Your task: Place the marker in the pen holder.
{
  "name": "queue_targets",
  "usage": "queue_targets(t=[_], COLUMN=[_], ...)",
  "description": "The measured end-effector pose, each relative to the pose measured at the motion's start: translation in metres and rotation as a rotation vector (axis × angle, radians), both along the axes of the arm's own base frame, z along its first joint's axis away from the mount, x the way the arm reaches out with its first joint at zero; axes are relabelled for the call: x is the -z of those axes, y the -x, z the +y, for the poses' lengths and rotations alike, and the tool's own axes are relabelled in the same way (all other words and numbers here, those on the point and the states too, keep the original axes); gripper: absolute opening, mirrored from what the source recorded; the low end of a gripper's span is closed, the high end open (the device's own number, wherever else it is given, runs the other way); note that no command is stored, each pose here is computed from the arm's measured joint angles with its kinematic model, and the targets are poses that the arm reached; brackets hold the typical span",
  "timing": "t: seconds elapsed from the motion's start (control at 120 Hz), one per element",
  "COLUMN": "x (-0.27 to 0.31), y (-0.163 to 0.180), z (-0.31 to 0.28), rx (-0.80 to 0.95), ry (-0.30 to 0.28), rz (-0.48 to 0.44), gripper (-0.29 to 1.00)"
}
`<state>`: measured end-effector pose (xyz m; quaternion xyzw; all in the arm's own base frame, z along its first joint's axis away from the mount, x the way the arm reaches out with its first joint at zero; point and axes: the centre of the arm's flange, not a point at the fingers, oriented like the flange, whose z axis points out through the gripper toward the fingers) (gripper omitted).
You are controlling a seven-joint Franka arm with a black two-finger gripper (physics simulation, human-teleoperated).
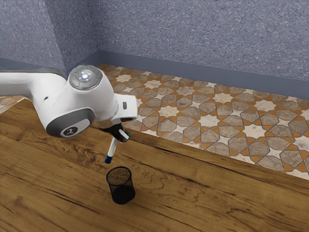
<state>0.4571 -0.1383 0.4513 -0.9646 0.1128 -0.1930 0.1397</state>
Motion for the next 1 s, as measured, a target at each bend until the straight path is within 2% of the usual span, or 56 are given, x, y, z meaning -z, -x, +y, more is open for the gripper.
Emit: queue_targets(t=[0.167, 0.333, 0.75, 0.917, 1.0], x=[0.016, 0.024, 0.039, 0.038, 0.037], y=[0.013, 0.013, 0.001, 0.001, 0.001], z=[-0.015, -0.013, -0.009, -0.01, -0.01], rx=[-0.103, -0.194, -0.243, -0.266, -0.273], ry=[0.092, 0.14, 0.124, 0.148, 0.151], rz=[0.01, 0.01, -0.027, -0.032, -0.034], gripper=[-0.04, -0.04, -0.04, 0.3, 0.43])
